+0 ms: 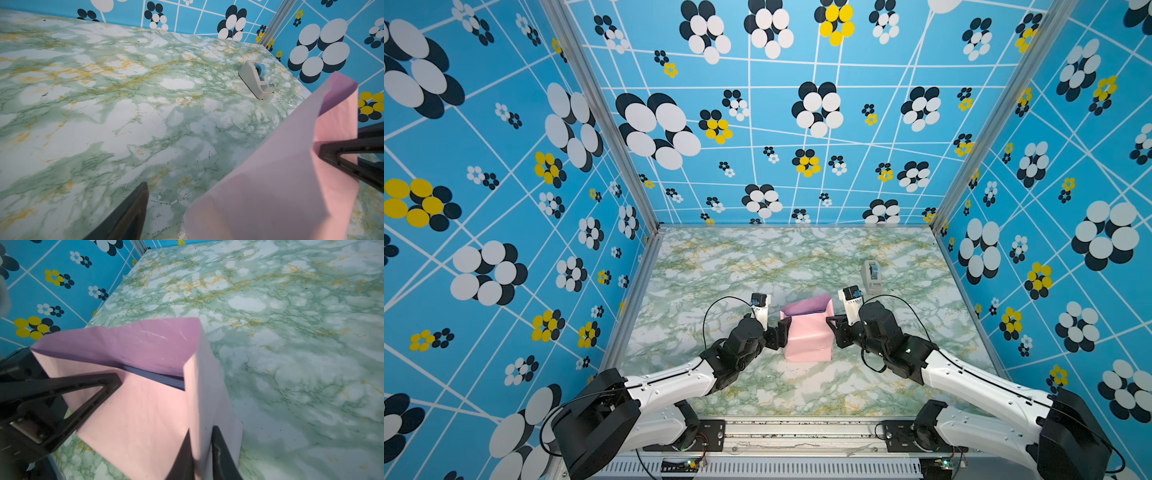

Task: Wrap the gift box in paper

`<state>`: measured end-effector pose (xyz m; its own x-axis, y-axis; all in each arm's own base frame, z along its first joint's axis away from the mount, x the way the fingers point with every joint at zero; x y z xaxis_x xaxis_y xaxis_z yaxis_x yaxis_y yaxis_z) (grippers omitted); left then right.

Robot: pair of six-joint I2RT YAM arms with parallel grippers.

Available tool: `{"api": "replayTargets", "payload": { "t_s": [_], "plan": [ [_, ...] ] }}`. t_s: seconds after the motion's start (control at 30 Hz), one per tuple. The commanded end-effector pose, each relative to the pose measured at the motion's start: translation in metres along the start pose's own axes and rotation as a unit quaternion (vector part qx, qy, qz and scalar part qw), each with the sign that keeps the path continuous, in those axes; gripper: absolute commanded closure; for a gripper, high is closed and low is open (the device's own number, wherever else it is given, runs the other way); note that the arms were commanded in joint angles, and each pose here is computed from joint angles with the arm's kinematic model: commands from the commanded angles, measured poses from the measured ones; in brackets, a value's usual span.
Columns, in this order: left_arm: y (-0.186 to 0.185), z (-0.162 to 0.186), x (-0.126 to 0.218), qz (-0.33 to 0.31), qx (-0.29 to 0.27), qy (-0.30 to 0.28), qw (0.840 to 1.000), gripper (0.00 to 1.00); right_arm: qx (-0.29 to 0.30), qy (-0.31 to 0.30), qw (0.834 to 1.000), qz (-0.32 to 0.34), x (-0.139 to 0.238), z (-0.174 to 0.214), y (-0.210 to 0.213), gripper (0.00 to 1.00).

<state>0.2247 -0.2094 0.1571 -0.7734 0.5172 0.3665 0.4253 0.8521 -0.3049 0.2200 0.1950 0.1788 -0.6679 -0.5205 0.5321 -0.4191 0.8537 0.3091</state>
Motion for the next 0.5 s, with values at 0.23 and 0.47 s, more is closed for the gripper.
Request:
{"api": "replayTargets", "payload": {
  "t_s": [0.23,0.47],
  "plan": [
    [0.007,0.014,-0.002,-0.021,-0.024,0.037,0.999,0.19,-0.019,-0.015,0.999,0.022,-0.008,0.004,0.005,0.88],
    [0.008,0.014,-0.002,-0.024,-0.026,0.037,0.999,0.19,-0.017,-0.019,0.999,0.041,-0.007,0.006,0.003,1.0]
  ]
}}
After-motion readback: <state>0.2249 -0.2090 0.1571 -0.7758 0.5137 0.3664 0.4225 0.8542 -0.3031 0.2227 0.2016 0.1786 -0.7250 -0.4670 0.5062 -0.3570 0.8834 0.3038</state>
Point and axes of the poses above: each gripper's point midway between its finger pads, its own x axis back along the fingers, its own y axis along the line the jaws close on, z = x × y, the point moved 6 cm from there along x, back along the fingers, and after that the axes turned 1 degree about -x, right-handed, at the moved point
